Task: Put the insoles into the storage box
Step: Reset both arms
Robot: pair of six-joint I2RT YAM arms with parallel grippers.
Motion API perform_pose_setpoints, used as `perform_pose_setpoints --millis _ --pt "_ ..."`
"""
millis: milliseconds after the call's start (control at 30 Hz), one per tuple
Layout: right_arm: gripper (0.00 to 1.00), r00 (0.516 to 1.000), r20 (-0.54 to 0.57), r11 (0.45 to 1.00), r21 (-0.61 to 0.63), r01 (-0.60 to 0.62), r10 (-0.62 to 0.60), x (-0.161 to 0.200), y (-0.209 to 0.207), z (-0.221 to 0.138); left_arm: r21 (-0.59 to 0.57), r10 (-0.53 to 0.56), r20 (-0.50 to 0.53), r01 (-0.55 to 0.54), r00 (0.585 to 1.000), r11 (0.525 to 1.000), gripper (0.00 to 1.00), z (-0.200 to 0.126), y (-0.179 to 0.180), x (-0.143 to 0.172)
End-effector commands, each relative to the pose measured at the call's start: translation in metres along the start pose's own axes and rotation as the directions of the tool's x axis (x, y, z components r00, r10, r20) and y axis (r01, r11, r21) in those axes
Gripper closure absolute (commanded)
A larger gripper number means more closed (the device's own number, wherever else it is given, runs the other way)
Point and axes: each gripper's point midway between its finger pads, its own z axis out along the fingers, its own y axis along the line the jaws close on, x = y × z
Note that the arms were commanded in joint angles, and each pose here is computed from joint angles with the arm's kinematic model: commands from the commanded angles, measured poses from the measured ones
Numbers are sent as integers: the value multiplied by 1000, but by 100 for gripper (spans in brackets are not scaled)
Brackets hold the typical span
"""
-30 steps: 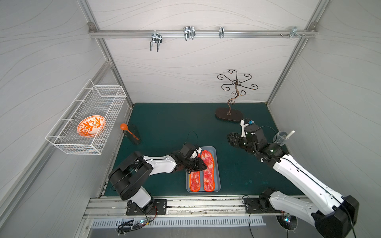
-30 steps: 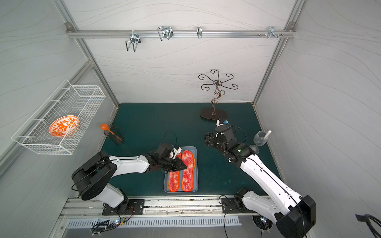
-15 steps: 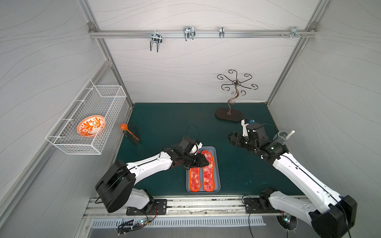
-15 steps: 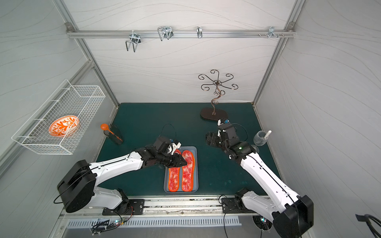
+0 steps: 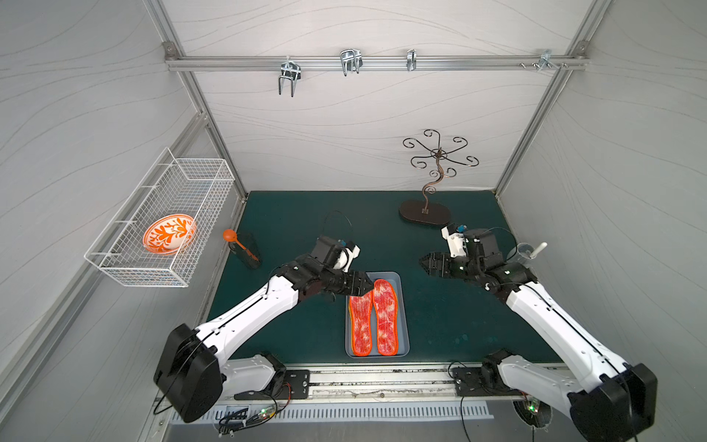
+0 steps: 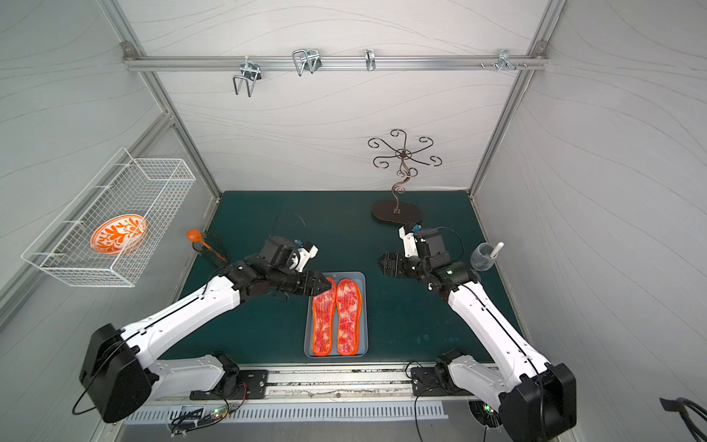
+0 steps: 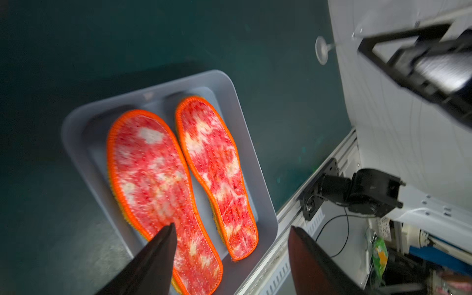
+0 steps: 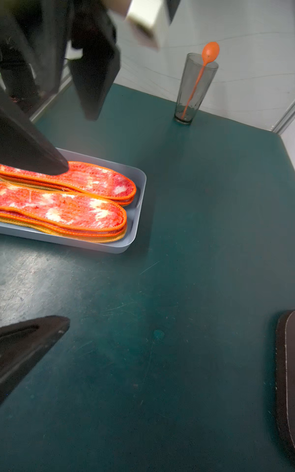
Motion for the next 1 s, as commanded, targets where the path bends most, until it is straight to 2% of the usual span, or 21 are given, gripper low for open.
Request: perform_pose_setpoints --millis 0,100,167,267,400,467,533,633,733,833,900,967 --pt "2 996 49 997 0 77 -77 1 -10 -1 -107 120 81 -111 990 988 16 -27 28 -19" --pt "1 988 110 993 40 108 -111 -5 -28 1 -209 97 214 -52 972 977 12 -49 75 -41" --pt "1 976 161 984 118 131 -149 -12 -45 4 -300 107 304 -11 947 954 11 -64 106 -52" --pt "1 955 251 961 260 93 -160 -20 -76 8 -429 173 411 23 895 903 6 -76 149 -57" --pt "1 920 305 904 413 106 -247 -21 -113 10 -513 197 505 109 840 851 3 -85 193 -55" --pt "1 893 363 916 384 117 -267 -33 -117 7 -529 210 535 132 818 838 2 -91 204 -57" --pt "1 870 407 907 411 97 -277 -40 -132 7 -562 250 548 130 799 817 2 -95 213 -60" --pt "1 893 386 897 441 43 -233 -38 -163 19 -556 249 589 162 769 815 1 -94 228 -63" --pt "1 887 402 893 450 24 -227 -38 -177 24 -553 244 612 186 752 812 1 -90 240 -66" --pt "1 888 402 888 460 14 -223 -40 -189 29 -551 259 654 212 711 807 0 -86 252 -73" --pt "1 885 415 898 440 7 -211 -42 -193 32 -560 270 644 201 716 804 0 -85 255 -80" --pt "1 881 413 898 439 29 -230 -47 -194 36 -563 297 648 178 701 807 0 -85 257 -90"
